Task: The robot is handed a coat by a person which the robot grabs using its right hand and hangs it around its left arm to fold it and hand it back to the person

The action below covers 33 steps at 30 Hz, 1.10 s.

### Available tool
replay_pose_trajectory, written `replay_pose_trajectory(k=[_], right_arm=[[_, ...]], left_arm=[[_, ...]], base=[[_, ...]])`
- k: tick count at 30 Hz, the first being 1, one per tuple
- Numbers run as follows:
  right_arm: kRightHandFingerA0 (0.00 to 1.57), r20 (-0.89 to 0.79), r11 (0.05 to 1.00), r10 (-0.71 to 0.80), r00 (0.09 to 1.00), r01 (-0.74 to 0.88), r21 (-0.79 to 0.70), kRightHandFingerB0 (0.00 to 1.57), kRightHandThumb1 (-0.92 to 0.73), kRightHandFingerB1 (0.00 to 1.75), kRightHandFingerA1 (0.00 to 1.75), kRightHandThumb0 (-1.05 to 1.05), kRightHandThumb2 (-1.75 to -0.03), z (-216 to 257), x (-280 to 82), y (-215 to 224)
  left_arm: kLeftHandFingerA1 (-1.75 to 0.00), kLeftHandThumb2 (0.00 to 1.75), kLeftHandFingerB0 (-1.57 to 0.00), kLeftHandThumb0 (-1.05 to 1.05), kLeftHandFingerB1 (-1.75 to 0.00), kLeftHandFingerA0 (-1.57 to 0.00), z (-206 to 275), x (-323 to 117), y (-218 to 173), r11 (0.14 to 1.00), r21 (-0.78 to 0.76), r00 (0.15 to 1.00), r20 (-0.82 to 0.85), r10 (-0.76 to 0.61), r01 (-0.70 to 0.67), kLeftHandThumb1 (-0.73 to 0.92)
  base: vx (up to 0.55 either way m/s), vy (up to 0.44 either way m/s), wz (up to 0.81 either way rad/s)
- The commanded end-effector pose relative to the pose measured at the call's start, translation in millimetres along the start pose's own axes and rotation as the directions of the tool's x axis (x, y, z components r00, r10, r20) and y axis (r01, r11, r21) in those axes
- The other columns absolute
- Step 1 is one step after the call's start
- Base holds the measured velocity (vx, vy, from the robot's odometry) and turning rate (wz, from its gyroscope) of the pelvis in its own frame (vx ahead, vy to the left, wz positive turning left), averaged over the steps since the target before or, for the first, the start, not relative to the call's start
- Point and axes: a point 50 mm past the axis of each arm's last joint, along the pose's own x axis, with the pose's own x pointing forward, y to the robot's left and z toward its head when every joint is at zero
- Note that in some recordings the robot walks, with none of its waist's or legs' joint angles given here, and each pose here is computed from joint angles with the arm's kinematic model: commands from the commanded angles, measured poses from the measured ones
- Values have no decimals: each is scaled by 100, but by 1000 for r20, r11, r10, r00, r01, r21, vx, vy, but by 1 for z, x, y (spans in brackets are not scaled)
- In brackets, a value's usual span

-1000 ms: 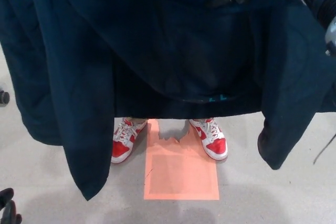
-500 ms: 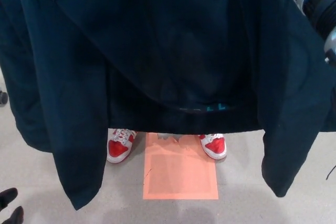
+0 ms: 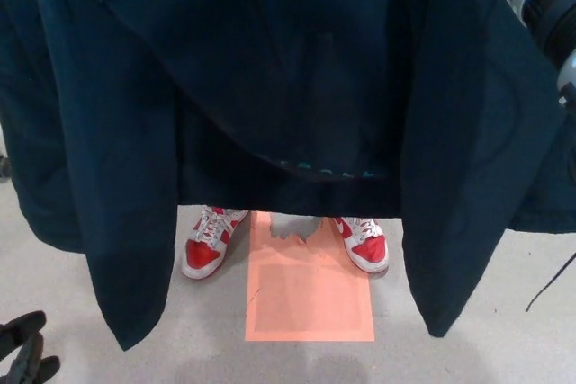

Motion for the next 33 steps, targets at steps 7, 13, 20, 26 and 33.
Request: replay_pose_trajectory(k=[7, 13, 20, 26, 33], right_arm=[[100, 175, 425, -876, 450, 891, -162, 77, -74, 128, 156, -28, -66, 0, -49, -109], [101, 213, 436, -856, 472, 879, -195, 80, -77, 119, 153, -32, -67, 7, -48, -112], [102, 271, 414, -837, 475, 874, -254, 82, -74, 99, 150, -32, -66, 15, -48, -115], [106, 282, 387, -852, 441, 893, -228, 82, -77, 75, 139, -32, -65, 26, -55, -132], [102, 280, 344, -879, 386, 920, -187, 81, -73, 78, 140, -29, -65, 37, -68, -155]], left_arm=[[-38, 64, -25, -66, -34, -33, 27, 3, -12, 988, 12, 973, 172, -156, 156, 82], [-37, 64, -25, -64, -34, -29, 39, -3, -27, 965, 52, 926, 273, -260, 256, 83], [-36, 65, -20, -67, -33, -26, 47, -20, -40, 921, 150, 865, 318, -388, 358, 85], [-37, 65, -21, -66, -34, -29, 51, -33, -50, 876, 200, 821, 307, -481, 439, 84], [-39, 65, -24, -65, -34, -34, 64, -46, -64, 768, 273, 727, 252, -639, 580, 85]], base=[[0, 0, 0], [0, 0, 0], [0, 0, 0], [0, 0, 0], [0, 0, 0]])
